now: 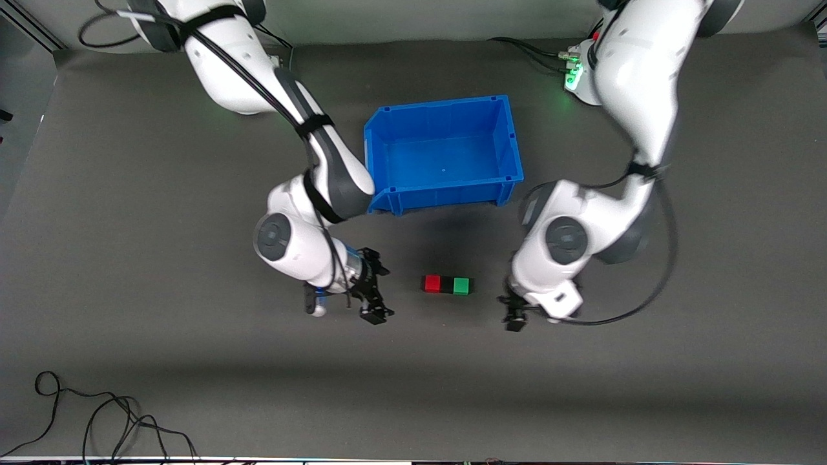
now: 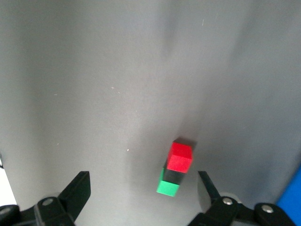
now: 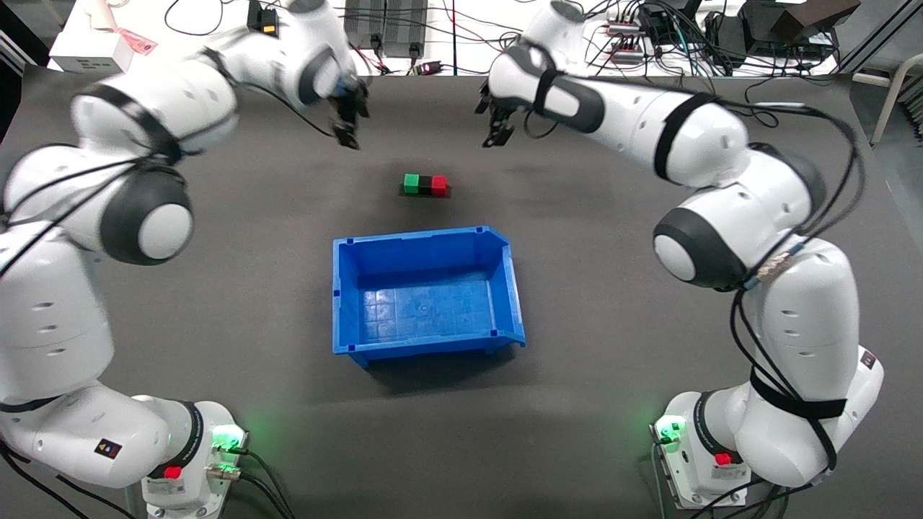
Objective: Attach green and red cubes to black cube
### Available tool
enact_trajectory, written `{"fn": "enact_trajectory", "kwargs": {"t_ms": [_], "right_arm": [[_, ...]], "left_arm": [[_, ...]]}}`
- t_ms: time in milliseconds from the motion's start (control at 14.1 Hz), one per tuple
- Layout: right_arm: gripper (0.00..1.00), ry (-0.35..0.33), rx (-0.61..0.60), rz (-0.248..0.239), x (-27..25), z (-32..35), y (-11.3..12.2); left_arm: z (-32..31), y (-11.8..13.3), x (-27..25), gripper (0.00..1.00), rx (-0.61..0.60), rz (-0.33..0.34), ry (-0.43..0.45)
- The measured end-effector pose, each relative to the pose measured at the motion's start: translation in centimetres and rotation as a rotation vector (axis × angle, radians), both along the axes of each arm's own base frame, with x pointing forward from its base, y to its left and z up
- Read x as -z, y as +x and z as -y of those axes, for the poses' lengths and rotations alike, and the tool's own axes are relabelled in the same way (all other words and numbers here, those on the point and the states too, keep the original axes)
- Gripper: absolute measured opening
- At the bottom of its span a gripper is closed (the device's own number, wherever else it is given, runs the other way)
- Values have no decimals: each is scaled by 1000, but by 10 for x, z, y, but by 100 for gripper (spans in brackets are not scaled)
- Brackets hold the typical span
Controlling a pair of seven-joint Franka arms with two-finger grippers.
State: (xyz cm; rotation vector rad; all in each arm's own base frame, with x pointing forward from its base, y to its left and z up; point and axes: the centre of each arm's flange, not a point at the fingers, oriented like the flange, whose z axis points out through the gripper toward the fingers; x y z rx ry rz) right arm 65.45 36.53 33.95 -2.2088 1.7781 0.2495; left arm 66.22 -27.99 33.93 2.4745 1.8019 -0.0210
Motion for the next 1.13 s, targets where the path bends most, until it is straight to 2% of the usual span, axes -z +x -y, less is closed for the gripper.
{"fn": "enact_trajectory", "kwargs": {"t_ms": [213,355,496,709,851,1135], "right_arm": [[100,-64,-163,-9,-59,49,1],[100,-141,-282,-5,-94,87,-1],[100,-238,-420,21,-129,114,-8],[100,-347,-626,82,-181,145,-23],[100,-379,-729,111,-206,182,-31],[100,-388,-952,175,-241,270,-46]], "left_arm": [[-63,1,-47,97,254,-40,18],[-105,-2,-61,98,428,-45,23],[-151,-8,-73,99,581,-47,23],[-213,-25,-100,99,825,-59,27],[-240,-37,-122,99,946,-68,22],[-253,-57,-155,98,1132,-115,67]]}}
